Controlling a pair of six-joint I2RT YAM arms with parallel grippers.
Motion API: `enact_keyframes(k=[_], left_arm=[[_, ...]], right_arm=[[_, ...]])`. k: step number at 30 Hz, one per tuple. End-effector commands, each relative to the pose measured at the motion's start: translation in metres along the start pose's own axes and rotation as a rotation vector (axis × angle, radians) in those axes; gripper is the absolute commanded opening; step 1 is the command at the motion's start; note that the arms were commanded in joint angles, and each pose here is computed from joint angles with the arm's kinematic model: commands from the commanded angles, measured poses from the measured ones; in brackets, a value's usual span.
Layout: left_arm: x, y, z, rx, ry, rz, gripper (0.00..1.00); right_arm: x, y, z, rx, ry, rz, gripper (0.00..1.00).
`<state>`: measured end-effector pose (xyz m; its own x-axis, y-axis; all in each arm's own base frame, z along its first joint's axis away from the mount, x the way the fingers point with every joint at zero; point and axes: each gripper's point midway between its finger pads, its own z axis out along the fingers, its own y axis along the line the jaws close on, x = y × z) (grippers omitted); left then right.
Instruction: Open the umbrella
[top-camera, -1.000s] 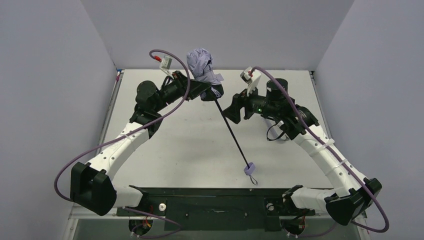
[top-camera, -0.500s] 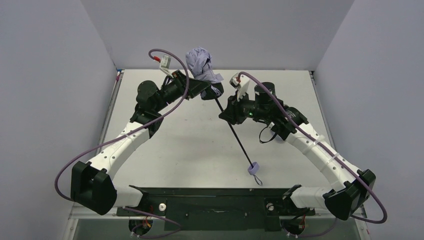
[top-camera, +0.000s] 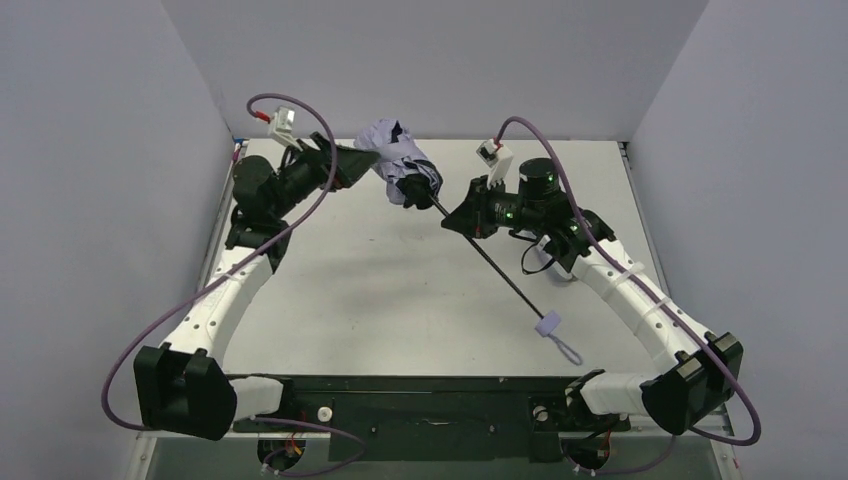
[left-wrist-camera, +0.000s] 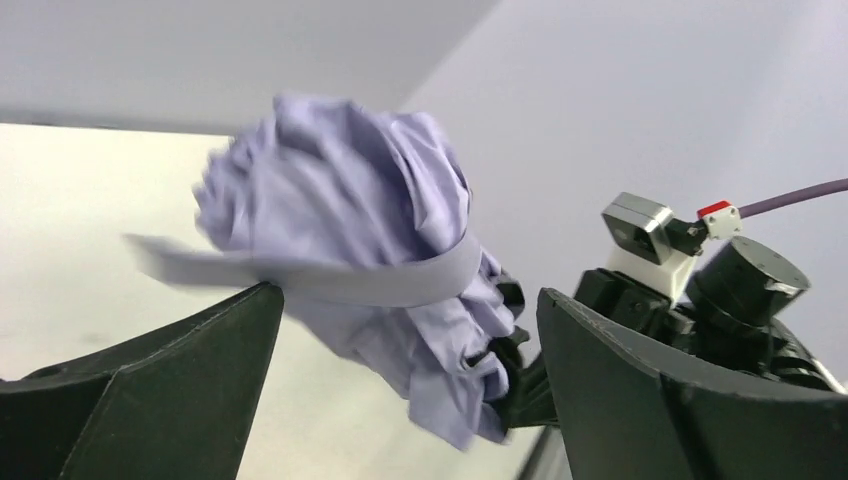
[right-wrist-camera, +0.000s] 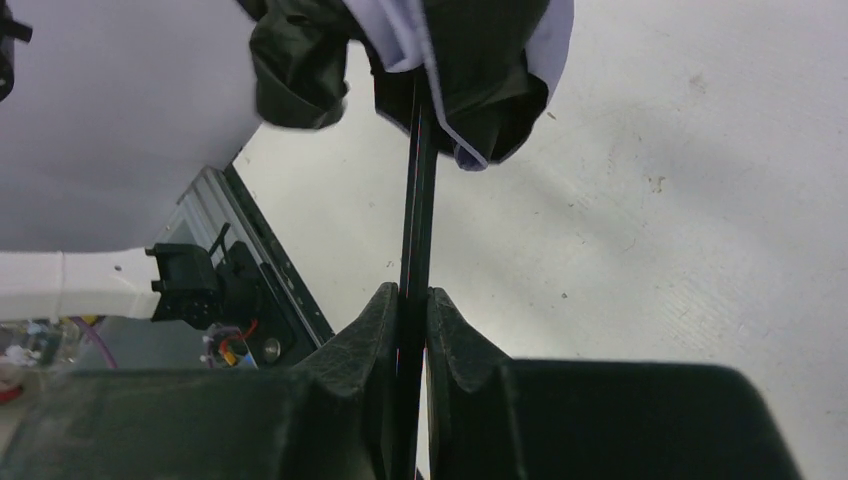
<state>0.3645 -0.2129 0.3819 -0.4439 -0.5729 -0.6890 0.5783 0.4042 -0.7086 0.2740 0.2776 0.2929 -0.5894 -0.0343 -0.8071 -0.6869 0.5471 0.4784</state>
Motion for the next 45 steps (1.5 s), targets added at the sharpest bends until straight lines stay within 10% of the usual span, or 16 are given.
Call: enact_keyframes(k=[1,8,16,23,38,42,45], left_arm=[[-0.028,0.019,-0.035,-0.095,-0.040,0.216,0.97],[-0.040,0.024,-0.060,-0.047,0.048,0.868,0.97],[0.059,-0.015,-0.053,0.362,0.347,1.369,0.80],[0.123,-0.025,-0.038,0.543,0.471,1.530,0.44],[0.173,-0.002,-0.009,0.553,0.558,1.741,0.41],[0.181,0.006,-0.013,0.537,0.588,1.738,0.03],[0.181,0.007,-0.020,0.520,0.589,1.718,0.00]], right_arm=[[-0.031,0.013,0.000,-0.094,-0.108,0.064,0.00],[-0.022,0.006,0.005,-0.098,-0.101,0.167,0.00],[-0.015,0.006,0.008,-0.108,-0.078,0.209,0.00],[-0.008,0.013,0.005,-0.106,-0.048,0.161,0.00],[0.006,0.042,0.002,-0.148,0.002,0.031,0.00],[0.002,0.045,0.000,-0.153,-0.005,-0.002,0.00],[-0.010,0.048,-0.004,-0.157,-0.033,-0.075,0.00]])
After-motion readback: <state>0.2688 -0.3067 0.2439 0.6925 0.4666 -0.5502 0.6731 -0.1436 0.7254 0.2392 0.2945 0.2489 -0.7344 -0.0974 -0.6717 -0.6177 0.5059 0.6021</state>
